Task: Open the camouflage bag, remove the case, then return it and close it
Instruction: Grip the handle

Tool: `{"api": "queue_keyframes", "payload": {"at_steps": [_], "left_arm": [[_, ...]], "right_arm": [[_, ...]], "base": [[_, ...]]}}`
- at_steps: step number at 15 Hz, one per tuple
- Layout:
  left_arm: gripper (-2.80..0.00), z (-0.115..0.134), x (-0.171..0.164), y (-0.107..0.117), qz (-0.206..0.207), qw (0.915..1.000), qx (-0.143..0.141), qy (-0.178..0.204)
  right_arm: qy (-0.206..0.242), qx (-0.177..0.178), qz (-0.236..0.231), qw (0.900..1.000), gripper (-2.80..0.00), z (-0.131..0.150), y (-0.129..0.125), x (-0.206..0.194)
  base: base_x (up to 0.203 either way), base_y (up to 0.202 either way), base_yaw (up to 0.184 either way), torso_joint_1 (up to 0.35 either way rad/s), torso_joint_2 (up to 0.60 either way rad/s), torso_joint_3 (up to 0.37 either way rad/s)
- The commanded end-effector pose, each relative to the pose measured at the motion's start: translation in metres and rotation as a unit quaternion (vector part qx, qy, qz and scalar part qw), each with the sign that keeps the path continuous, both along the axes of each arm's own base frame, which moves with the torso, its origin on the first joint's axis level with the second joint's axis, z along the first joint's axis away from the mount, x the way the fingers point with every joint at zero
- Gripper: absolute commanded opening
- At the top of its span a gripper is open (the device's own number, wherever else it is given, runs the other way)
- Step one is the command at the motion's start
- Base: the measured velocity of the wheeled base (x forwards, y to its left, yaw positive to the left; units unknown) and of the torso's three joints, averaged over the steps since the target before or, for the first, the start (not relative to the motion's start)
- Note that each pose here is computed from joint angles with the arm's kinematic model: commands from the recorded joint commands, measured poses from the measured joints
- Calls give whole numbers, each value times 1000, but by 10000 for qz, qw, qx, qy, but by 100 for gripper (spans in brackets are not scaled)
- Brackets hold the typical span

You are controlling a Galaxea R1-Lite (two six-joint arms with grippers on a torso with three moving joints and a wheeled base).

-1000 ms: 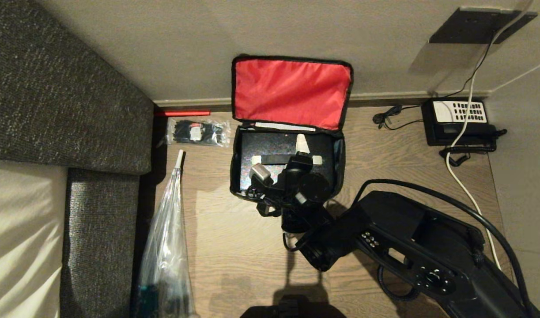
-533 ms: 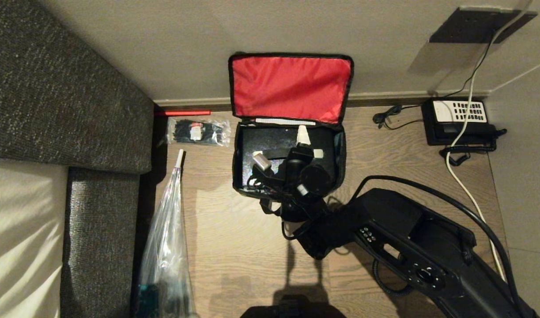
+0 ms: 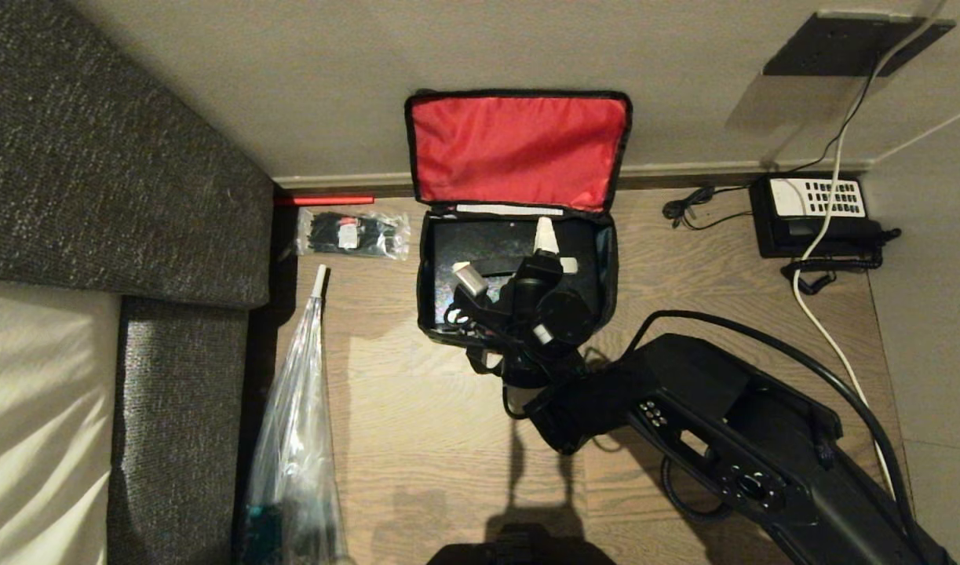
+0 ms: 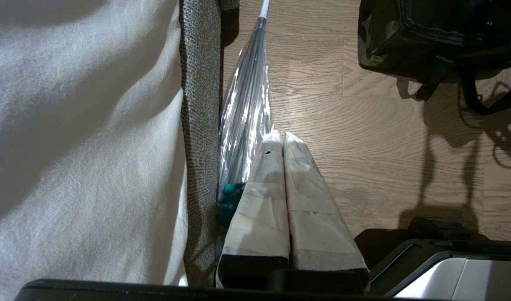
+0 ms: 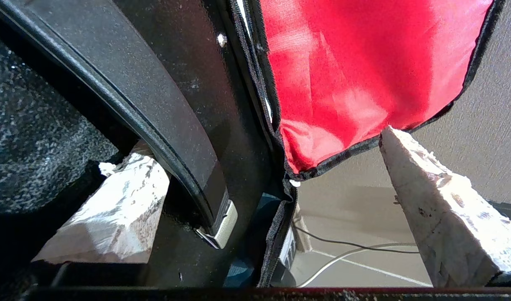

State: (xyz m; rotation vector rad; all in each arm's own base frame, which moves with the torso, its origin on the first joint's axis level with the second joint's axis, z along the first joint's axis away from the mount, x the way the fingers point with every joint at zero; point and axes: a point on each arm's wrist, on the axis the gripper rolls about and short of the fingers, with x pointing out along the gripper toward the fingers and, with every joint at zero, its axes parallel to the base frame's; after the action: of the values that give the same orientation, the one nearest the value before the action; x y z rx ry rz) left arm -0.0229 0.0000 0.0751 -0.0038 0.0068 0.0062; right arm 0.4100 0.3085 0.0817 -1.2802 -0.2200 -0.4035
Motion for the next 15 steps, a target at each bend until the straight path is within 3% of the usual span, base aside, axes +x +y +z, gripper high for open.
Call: {"api": "queue_keyframes", "payload": {"at_steps": [1, 5, 11, 15], "left_arm": [[-280, 0, 0, 0, 0, 10000, -4, -3], [-280, 0, 0, 0, 5, 10000, 4, -3], [-280, 0, 0, 0, 0, 10000, 4, -3], [-280, 0, 0, 0, 7, 10000, 4, -3]], "right_arm": [[152, -136, 0, 9998, 0, -1, -1, -8], [243, 130, 319, 9991, 0, 33, 1, -45], [217, 570, 400, 9973, 0, 93, -6, -100], [228, 601, 335, 9974, 0, 104, -18, -108]], "base": [[0, 0, 0, 0, 0, 0], [0, 0, 0, 0, 0, 0], [0, 0, 0, 0, 0, 0], [0, 0, 0, 0, 0, 0]]}}
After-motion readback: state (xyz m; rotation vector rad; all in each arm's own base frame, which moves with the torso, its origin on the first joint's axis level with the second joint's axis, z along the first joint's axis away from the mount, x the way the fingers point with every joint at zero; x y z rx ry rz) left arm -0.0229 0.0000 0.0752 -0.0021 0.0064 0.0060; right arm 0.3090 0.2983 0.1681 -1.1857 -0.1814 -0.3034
